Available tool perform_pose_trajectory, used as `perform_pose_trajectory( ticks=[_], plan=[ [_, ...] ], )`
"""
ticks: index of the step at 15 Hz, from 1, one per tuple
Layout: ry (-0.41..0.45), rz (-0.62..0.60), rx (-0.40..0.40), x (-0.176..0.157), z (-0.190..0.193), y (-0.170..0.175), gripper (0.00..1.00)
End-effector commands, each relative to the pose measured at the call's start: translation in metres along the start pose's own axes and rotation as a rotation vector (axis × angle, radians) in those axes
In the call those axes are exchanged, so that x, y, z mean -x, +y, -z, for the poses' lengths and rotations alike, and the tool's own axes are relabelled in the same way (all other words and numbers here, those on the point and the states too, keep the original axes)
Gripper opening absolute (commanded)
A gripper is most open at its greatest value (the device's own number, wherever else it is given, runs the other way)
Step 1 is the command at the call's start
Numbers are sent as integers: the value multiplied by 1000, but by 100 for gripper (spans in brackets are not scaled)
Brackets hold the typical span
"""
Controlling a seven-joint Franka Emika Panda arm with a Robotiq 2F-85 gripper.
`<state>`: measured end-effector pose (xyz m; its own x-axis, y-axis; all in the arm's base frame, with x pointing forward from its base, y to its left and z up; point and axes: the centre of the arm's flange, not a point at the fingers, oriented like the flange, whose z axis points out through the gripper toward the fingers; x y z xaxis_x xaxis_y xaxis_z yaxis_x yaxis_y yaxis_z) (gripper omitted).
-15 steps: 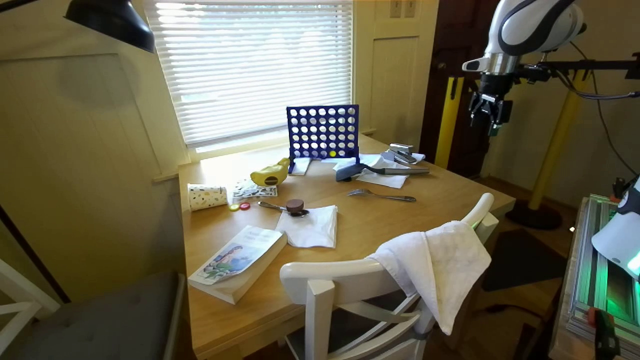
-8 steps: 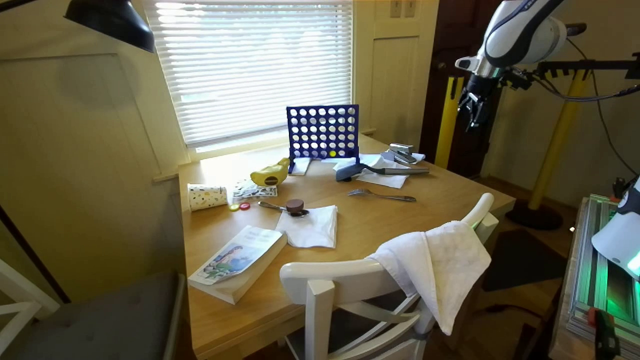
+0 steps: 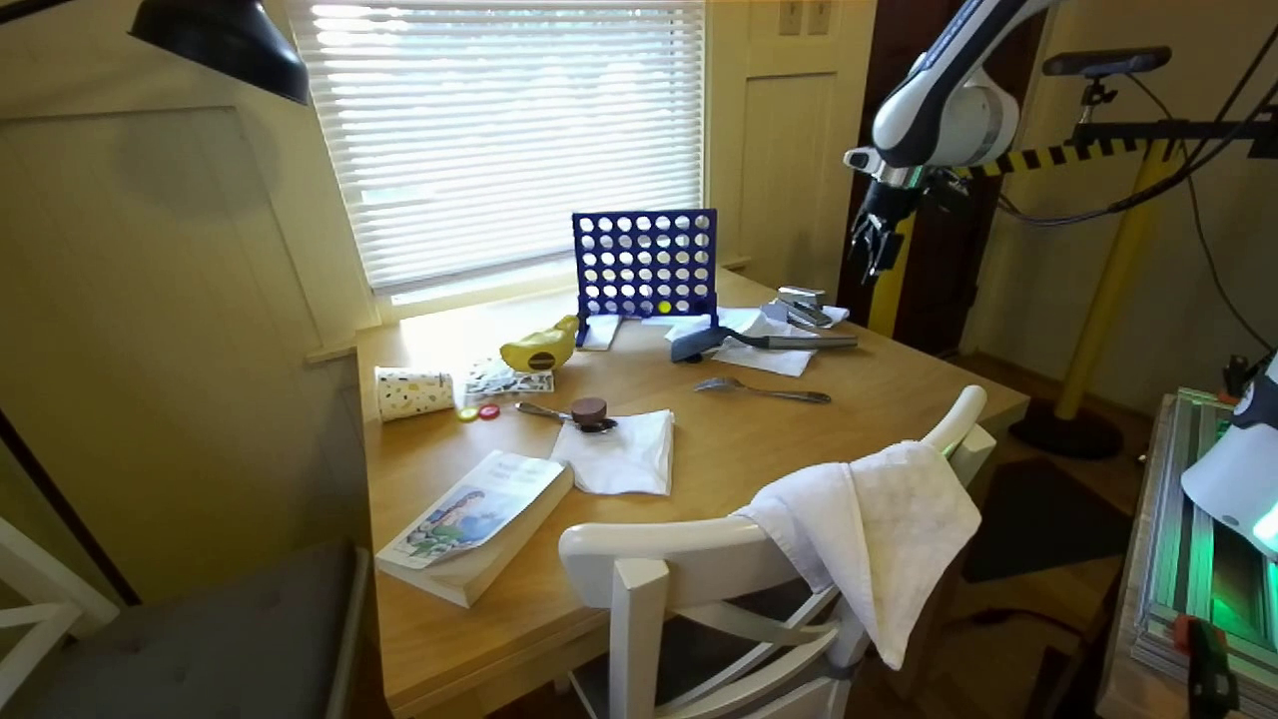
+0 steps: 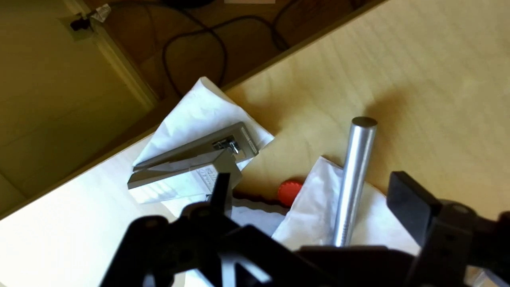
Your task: Move the silver spatula to the left
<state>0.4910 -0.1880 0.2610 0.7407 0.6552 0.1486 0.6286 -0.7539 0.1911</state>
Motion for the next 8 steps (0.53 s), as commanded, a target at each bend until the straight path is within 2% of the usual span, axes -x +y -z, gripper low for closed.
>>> perform_pose_trajectory(
  ticks=[1, 3, 4, 8],
  plan=[
    [-63, -38, -64, -17, -33, 2, 100],
    [-66, -38, -87, -11, -31, -13, 100],
    [-58, -33, -64, -12, -35, -12, 100],
    [-60, -37, -76, -11, -36, -14, 100]
  ],
)
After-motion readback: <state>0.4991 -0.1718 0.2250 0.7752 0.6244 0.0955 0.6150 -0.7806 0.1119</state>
